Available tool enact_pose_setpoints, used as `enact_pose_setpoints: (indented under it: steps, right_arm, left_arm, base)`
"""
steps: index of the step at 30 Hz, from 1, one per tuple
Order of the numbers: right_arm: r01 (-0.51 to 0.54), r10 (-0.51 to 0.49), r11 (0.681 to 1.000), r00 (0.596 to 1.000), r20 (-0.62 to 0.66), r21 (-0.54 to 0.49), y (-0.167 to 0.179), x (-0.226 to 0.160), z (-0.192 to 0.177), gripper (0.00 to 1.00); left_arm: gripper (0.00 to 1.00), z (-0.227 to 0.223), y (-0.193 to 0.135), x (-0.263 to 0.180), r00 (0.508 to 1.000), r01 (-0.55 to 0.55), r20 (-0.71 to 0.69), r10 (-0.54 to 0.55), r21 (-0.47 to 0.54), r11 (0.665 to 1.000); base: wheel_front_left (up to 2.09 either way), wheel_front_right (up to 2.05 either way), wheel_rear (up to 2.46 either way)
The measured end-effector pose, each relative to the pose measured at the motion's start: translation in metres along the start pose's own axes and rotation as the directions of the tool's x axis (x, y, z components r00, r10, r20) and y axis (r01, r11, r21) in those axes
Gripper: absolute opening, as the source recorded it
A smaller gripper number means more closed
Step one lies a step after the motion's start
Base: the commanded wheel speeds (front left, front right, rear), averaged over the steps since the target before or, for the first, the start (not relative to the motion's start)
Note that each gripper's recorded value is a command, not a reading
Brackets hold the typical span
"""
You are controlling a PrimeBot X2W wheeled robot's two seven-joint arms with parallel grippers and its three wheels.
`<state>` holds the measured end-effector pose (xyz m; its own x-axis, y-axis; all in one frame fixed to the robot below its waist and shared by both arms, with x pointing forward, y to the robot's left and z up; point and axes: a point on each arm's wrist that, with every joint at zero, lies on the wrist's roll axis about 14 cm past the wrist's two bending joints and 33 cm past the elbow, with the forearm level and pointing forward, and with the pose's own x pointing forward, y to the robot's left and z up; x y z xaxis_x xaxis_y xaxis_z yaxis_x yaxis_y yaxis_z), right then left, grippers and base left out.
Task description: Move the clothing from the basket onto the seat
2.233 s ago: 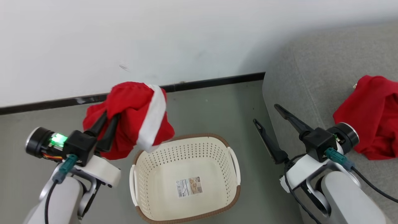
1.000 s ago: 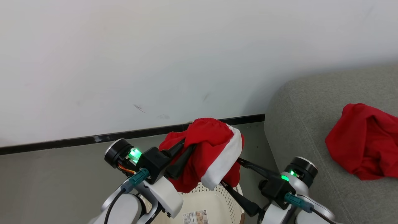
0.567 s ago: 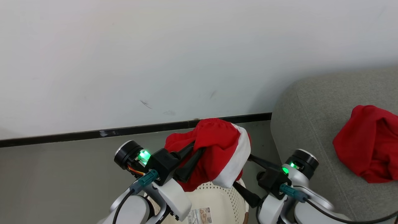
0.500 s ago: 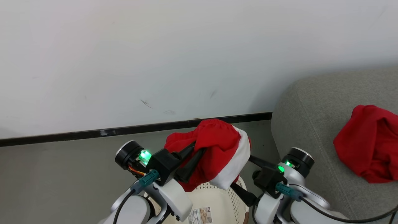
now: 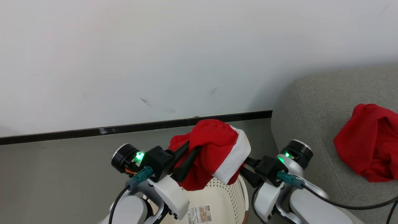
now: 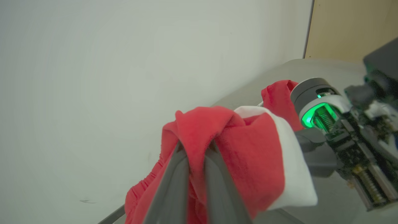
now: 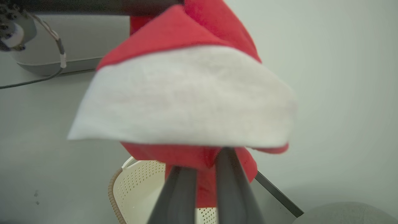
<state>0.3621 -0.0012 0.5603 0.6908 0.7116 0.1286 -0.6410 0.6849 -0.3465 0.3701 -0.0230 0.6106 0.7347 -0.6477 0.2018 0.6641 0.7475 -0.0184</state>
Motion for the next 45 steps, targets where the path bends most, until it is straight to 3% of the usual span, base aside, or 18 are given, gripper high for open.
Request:
enact_pose_setpoints:
  steps: [1,2,3,5,6,15,20,31,40,45]
  right_arm:
    - [0.016,-0.016,1.000,1.000,0.002,0.003,-0.005,-0.002,0.001,0.00]
    - [0.032,-0.032,0.999,0.999,0.002,0.003,-0.011,-0.004,0.001,0.00]
    - [0.048,-0.048,0.999,0.999,0.001,0.002,-0.016,-0.006,0.001,0.00]
    - [0.079,-0.079,0.997,0.997,0.001,0.008,-0.023,-0.012,0.001,0.00]
    - [0.094,-0.094,0.996,0.996,0.000,0.012,-0.027,-0.016,0.000,0.00]
    - [0.206,-0.206,0.979,0.979,0.013,0.008,-0.056,-0.038,0.006,0.00]
    - [0.315,-0.315,0.949,0.949,0.015,-0.007,-0.087,-0.062,0.008,0.00]
    - [0.584,-0.588,0.807,0.808,-0.038,-0.091,-0.151,-0.155,0.000,0.00]
    - [0.704,-0.718,0.694,0.693,-0.068,-0.153,-0.164,-0.219,0.001,0.00]
    - [0.745,-0.760,0.648,0.644,-0.084,-0.155,-0.158,-0.244,0.000,0.00]
  left_arm:
    - [0.21,-0.002,0.000,-0.001,1.000,-0.004,-0.006,0.004,-0.006,1.000]
    - [0.38,-0.005,0.001,-0.002,1.000,-0.008,-0.013,0.008,-0.015,1.000]
    - [0.46,-0.008,0.001,-0.002,1.000,-0.010,-0.019,0.009,-0.020,1.000]
    - [0.95,-0.010,0.001,-0.002,1.000,-0.012,-0.020,0.011,-0.026,1.000]
    - [1.00,-0.011,0.000,-0.003,1.000,-0.013,-0.023,0.012,-0.034,0.999]
    - [1.00,-0.013,-0.003,0.000,1.000,-0.012,-0.007,0.012,-0.058,0.998]
    - [1.00,-0.021,-0.008,-0.001,1.000,-0.003,-0.018,0.001,-0.074,0.997]
    - [1.00,-0.026,-0.044,0.006,0.994,0.106,-0.006,-0.107,-0.102,0.989]
    - [1.00,-0.036,-0.075,0.011,0.981,0.191,-0.016,-0.195,-0.142,0.971]
    - [1.00,-0.035,-0.088,0.015,0.973,0.228,0.000,-0.231,-0.163,0.960]
  base:
    - [0.00,0.00,0.00]
    - [0.00,0.00,0.00]
    - [0.00,0.00,0.00]
    - [0.00,0.00,0.00]
    - [0.00,0.00,0.00]
    - [0.00,0.00,0.00]
    - [0.00,0.00,0.00]
    - [0.00,0.00,0.00]
    - [0.00,0.00,0.00]
    - [0.00,0.00,0.00]
